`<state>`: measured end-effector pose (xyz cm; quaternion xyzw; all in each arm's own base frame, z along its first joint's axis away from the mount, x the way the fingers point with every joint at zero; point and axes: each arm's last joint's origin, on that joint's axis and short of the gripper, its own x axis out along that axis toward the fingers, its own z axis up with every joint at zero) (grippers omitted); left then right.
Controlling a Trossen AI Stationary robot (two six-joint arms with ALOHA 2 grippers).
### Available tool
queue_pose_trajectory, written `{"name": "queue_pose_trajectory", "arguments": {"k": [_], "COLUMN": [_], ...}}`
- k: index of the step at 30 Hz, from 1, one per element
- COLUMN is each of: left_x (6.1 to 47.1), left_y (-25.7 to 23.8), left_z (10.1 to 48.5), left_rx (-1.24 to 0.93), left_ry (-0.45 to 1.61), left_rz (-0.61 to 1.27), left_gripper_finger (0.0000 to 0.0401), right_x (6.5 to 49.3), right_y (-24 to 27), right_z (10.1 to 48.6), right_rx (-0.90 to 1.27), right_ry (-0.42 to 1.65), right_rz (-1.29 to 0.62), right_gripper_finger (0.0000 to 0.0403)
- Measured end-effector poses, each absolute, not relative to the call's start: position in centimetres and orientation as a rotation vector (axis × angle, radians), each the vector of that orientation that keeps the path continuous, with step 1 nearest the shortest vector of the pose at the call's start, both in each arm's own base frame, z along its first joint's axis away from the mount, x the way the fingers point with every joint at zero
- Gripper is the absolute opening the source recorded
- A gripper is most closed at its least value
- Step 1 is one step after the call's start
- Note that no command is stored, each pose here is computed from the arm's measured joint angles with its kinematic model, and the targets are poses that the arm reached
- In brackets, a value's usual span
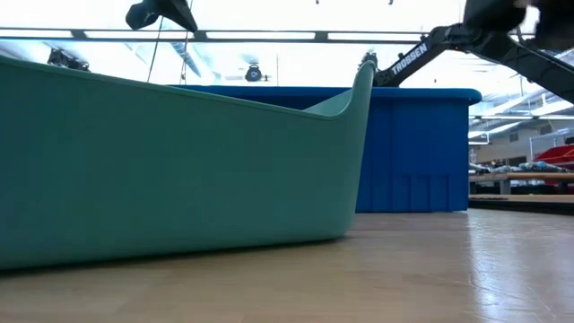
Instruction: Sort Items/Unsort Items
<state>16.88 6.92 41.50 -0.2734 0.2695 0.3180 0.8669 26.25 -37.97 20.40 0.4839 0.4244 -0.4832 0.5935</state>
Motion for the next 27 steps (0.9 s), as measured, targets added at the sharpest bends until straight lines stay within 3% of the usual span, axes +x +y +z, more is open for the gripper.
{"name": "queue_pose_trajectory", "arguments": {"k": [5, 8, 16, 20, 27], "left_x": [16.9, 16.9, 16.9, 16.9, 17.0], "left_y": [6.9, 6.9, 6.9, 6.9, 6.9], "left_z": [41.5, 41.5, 41.5, 41.5, 41.6], "left_rx": [-0.577, -0.578, -0.580, -0.583, -0.578], "left_ry": [0.563, 0.563, 0.562, 0.562, 0.555], "left_rz": [0.667, 0.668, 0.667, 0.660, 0.656], "left_gripper_finger": [0.0000, 0.0000, 0.0001, 0.0001, 0.0001], "right_x": [26.1, 26.2, 26.8, 27.4, 27.8], "right_y": [-37.7, -37.5, -37.8, -38.3, -38.6], "right_z": [19.0, 18.4, 19.1, 20.8, 27.0], "right_rx": [1.123, 1.101, 0.999, 0.966, 0.918], "right_ry": [0.990, 1.006, 1.018, 0.988, 0.871], "right_rz": [-1.123, -1.109, -1.049, -1.021, -0.951], "right_gripper_finger": [0.0246, 0.0207, 0.0015, 0.0007, 0.0002]}}
